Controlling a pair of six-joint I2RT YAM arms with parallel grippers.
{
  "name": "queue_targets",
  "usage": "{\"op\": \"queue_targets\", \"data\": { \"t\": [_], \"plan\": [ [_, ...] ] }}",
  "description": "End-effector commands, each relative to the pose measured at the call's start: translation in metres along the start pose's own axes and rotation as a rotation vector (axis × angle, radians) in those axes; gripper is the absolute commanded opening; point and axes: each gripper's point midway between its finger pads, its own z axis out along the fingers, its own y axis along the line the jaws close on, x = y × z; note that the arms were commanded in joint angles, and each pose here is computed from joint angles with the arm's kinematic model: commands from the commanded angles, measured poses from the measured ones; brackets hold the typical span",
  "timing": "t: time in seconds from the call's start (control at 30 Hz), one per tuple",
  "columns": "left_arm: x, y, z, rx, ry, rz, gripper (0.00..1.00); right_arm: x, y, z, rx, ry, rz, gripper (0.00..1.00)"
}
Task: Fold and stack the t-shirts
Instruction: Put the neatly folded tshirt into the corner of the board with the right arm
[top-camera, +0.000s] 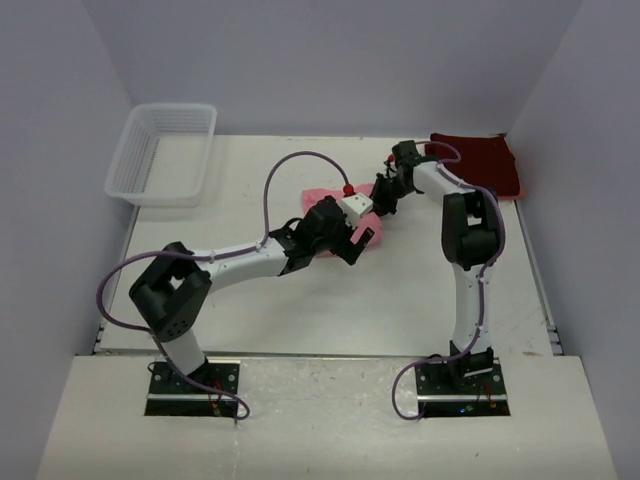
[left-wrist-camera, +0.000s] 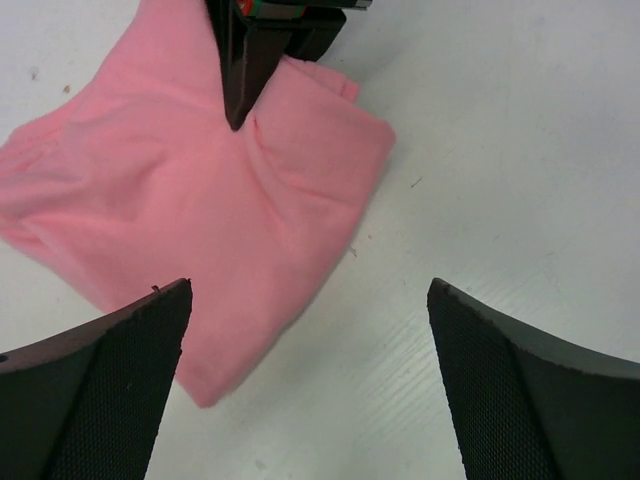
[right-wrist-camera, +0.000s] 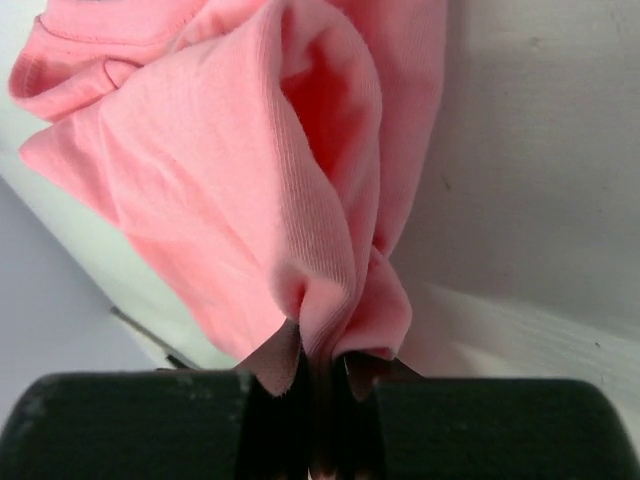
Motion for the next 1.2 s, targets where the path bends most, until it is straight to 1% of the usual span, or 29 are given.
{"op": "queue_targets", "data": {
  "t": [0.0, 0.03, 0.07, 0.1, 0.13, 0.17, 0.2, 0.23, 0.27, 0.3, 0.33, 0.37, 0.4, 0.43, 0.47, 0.57, 0.63, 0.83, 0.9, 0.97, 1.1, 1.17],
  "plan": [
    [-0.031, 0.011, -0.034, -0.165, -0.096, -0.257, 1.00, -0.017, 0.004, -0.021, 0.107, -0.102, -0.135, 0.00],
    [-0.033, 0.014, -0.042, -0.191, -0.092, -0.310, 1.00, -0.020, 0.005, -0.027, 0.143, -0.123, -0.152, 0.00],
    [-0.013, 0.023, -0.051, -0.266, -0.008, -0.341, 1.00, -0.024, 0.003, -0.031, 0.170, -0.143, -0.183, 0.00],
    [-0.014, 0.021, -0.058, -0.275, 0.002, -0.417, 0.99, -0.034, 0.002, -0.039, 0.214, -0.190, -0.201, 0.00],
    [-0.011, 0.018, -0.063, -0.269, 0.022, -0.434, 0.99, -0.037, 0.000, -0.044, 0.249, -0.207, -0.206, 0.00],
    [-0.011, 0.012, -0.069, -0.249, 0.024, -0.479, 0.99, -0.042, -0.001, -0.050, 0.276, -0.229, -0.224, 0.00],
    [-0.009, 0.008, -0.073, -0.234, 0.031, -0.497, 0.98, -0.056, 0.001, -0.062, 0.315, -0.285, -0.240, 0.00],
    [-0.001, 0.007, -0.076, -0.228, 0.045, -0.514, 0.97, -0.058, -0.002, -0.067, 0.352, -0.297, -0.246, 0.00],
    [-0.006, 0.004, -0.086, -0.212, 0.024, -0.536, 0.96, -0.064, -0.006, -0.071, 0.389, -0.314, -0.260, 0.00],
    [-0.008, 0.002, -0.090, -0.204, 0.008, -0.578, 0.94, -0.077, -0.001, -0.083, 0.416, -0.368, -0.277, 0.00],
    [0.003, 0.000, -0.092, -0.196, 0.019, -0.589, 0.93, -0.081, 0.000, -0.089, 0.434, -0.385, -0.288, 0.00],
    [-0.002, -0.005, -0.094, -0.158, -0.007, -0.603, 0.92, -0.086, 0.001, -0.094, 0.453, -0.400, -0.308, 0.00],
    [-0.008, -0.007, -0.101, -0.139, -0.033, -0.610, 0.91, -0.097, 0.006, -0.101, 0.469, -0.439, -0.319, 0.00],
    [-0.002, -0.007, -0.103, -0.140, -0.028, -0.610, 0.91, -0.103, 0.001, -0.109, 0.523, -0.462, -0.325, 0.00],
    [-0.004, -0.009, -0.106, -0.126, -0.039, -0.615, 0.89, -0.112, 0.003, -0.116, 0.547, -0.493, -0.350, 0.00],
    [0.007, -0.012, -0.107, -0.107, -0.023, -0.614, 0.89, -0.129, -0.004, -0.136, 0.644, -0.560, -0.386, 0.00],
    [0.019, -0.014, -0.106, -0.106, -0.003, -0.610, 0.88, -0.138, -0.004, -0.145, 0.650, -0.587, -0.389, 0.00],
    [0.033, -0.020, -0.093, -0.078, 0.040, -0.579, 0.88, -0.155, -0.004, -0.164, 0.693, -0.660, -0.387, 0.00],
    [0.035, -0.021, -0.091, -0.071, 0.048, -0.567, 0.88, -0.163, -0.007, -0.178, 0.740, -0.707, -0.381, 0.00],
    [0.037, -0.021, -0.090, -0.070, 0.051, -0.561, 0.88, -0.173, -0.008, -0.184, 0.769, -0.720, -0.425, 0.00],
    [0.036, -0.021, -0.090, -0.062, 0.046, -0.551, 0.88, -0.186, -0.006, -0.199, 0.756, -0.762, -0.442, 0.00],
    [0.037, -0.020, -0.089, -0.065, 0.049, -0.546, 0.88, -0.192, -0.005, -0.209, 0.781, -0.788, -0.465, 0.00]
  ]
}}
